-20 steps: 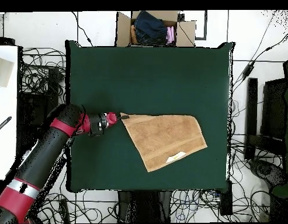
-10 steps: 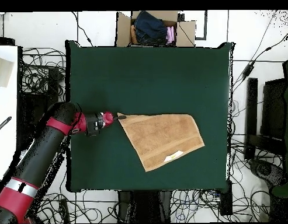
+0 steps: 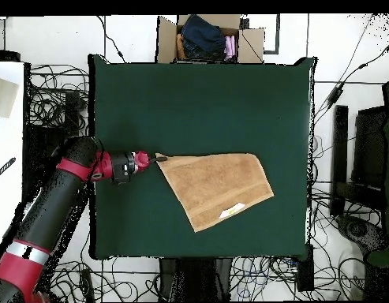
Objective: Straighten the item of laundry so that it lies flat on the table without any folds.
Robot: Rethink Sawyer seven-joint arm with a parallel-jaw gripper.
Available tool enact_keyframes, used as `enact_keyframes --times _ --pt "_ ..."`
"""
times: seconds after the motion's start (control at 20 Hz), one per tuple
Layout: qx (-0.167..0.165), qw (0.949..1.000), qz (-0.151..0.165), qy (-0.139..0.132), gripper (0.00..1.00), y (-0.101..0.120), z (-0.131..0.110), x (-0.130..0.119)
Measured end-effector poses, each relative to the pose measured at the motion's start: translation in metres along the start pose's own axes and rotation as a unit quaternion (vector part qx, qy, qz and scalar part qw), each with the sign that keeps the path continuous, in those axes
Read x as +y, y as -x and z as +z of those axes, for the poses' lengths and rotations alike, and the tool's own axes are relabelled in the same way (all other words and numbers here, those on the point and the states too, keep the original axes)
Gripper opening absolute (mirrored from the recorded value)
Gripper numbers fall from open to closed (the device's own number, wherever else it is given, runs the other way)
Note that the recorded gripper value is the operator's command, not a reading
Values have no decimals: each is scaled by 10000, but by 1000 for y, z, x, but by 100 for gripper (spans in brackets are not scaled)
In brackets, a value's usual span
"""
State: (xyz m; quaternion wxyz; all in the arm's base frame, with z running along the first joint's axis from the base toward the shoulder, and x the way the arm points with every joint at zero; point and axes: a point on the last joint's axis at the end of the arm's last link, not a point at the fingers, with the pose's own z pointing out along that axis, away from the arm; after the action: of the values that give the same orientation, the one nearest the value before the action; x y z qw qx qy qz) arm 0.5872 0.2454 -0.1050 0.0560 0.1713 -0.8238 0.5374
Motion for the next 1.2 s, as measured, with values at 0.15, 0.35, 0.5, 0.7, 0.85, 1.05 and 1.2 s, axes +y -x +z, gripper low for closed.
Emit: enact_keyframes --times 0.15,0.35,0.5,0.7,0.85,1.05,1.2 --pt "36 10000 11 -40 0 1 -4 2" --pt "93 9999 58 -48 0 2 -11 7" --pt "128 9999 94 -52 0 4 -18 12" --pt "170 9997 138 -72 0 6 -27 15" --pt "193 9996 167 -103 0 7 -32 17" --pt "211 9995 186 -174 0 10 -42 20" --pt "222 9994 165 -188 0 11 -45 22"
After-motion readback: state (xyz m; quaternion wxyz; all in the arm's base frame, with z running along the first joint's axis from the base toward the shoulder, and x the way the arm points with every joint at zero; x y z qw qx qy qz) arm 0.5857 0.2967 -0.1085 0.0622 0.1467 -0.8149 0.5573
